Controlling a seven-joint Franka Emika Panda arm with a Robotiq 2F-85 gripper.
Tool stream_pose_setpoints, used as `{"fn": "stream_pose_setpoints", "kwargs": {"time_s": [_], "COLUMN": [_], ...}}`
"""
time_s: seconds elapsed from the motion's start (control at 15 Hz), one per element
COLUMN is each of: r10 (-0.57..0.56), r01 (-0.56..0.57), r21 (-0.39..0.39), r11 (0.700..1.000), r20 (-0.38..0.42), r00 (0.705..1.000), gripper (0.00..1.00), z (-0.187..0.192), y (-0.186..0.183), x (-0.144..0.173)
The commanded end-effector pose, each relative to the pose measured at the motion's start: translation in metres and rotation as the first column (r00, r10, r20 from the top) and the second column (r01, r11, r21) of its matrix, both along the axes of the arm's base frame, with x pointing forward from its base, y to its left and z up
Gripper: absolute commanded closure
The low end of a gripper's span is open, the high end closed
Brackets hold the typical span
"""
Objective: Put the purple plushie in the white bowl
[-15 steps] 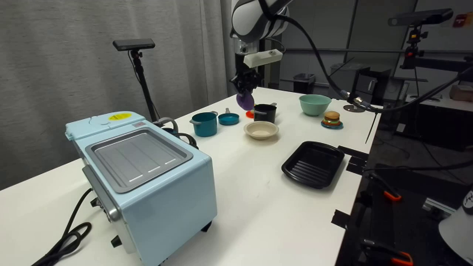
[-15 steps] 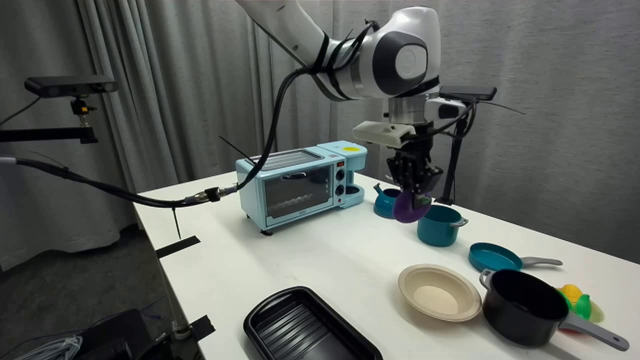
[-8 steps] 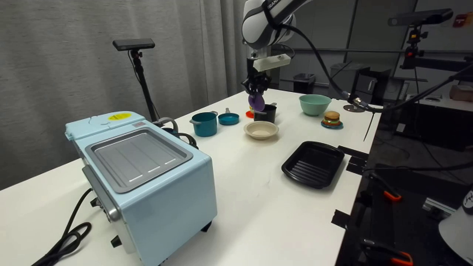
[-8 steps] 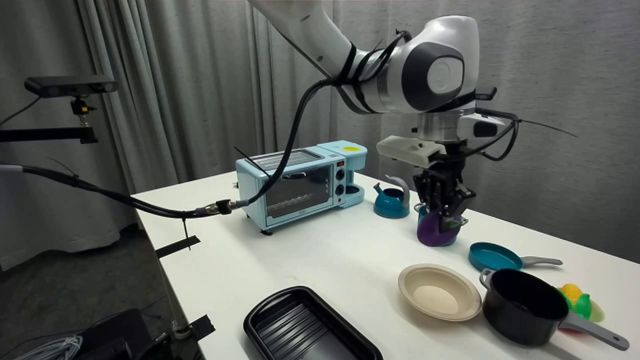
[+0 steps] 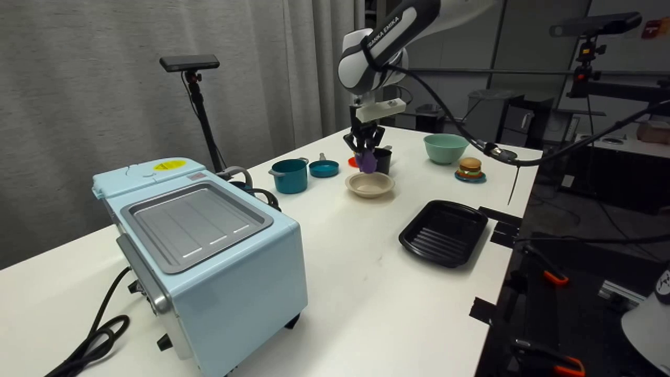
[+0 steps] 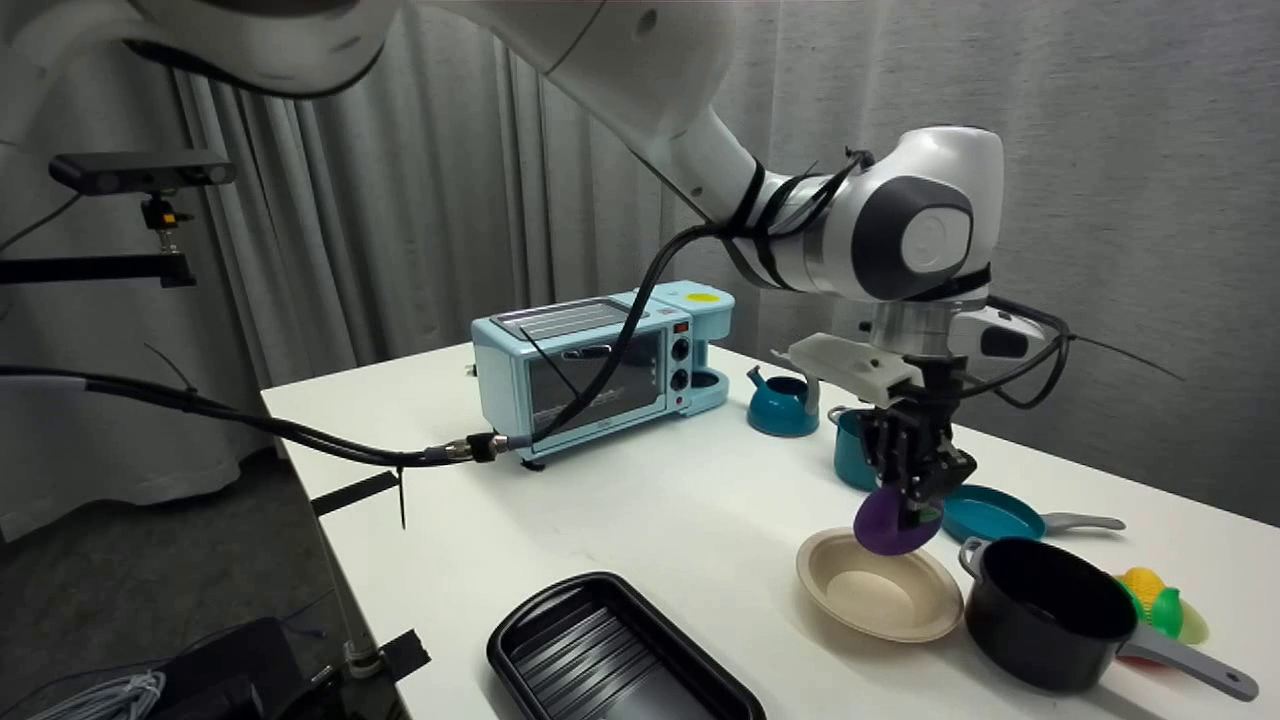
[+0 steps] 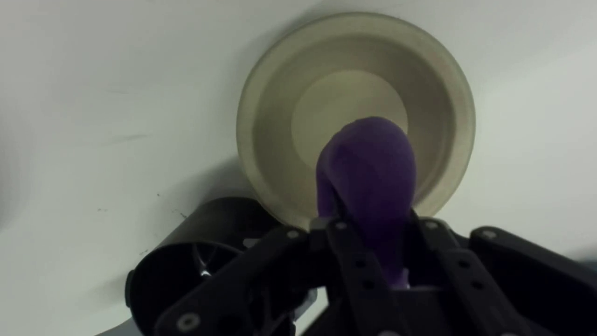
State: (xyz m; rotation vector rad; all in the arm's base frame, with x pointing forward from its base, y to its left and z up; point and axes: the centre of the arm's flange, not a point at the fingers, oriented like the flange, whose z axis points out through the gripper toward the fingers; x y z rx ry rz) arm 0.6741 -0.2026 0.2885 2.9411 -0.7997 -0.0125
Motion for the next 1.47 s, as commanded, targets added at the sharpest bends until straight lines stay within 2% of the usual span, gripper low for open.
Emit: {"fn": "stream_pose_setpoints", "kwargs": {"time_s": [0.0,0.4,0.8,0.87,0.93,1.07,1.27,1.4], "r10": [-0.05,-0.094,-0.121,-0.12,-0.121,-0.124,-0.113,-0.106], "r01": [0.051,0.102,0.135,0.135,0.137,0.139,0.126,0.117], "r21": [0.03,0.049,0.069,0.072,0.075,0.073,0.07,0.065], "r11": [0.998,0.994,0.988,0.988,0.988,0.988,0.99,0.991], "r20": [-0.052,-0.143,-0.18,-0.182,-0.185,-0.182,-0.164,-0.147], "r00": [0.997,0.985,0.976,0.976,0.975,0.975,0.98,0.983], "gripper": [0.94,0.94,0.94,0.66,0.5,0.38,0.13,0.0], "z": [-0.021,-0.06,-0.077,-0.075,-0.073,-0.07,-0.059,-0.05], "y": [-0.01,-0.014,-0.025,-0.025,-0.026,-0.026,-0.022,-0.019], "x": [0.032,0.039,0.041,0.04,0.039,0.037,0.03,0.026]}}
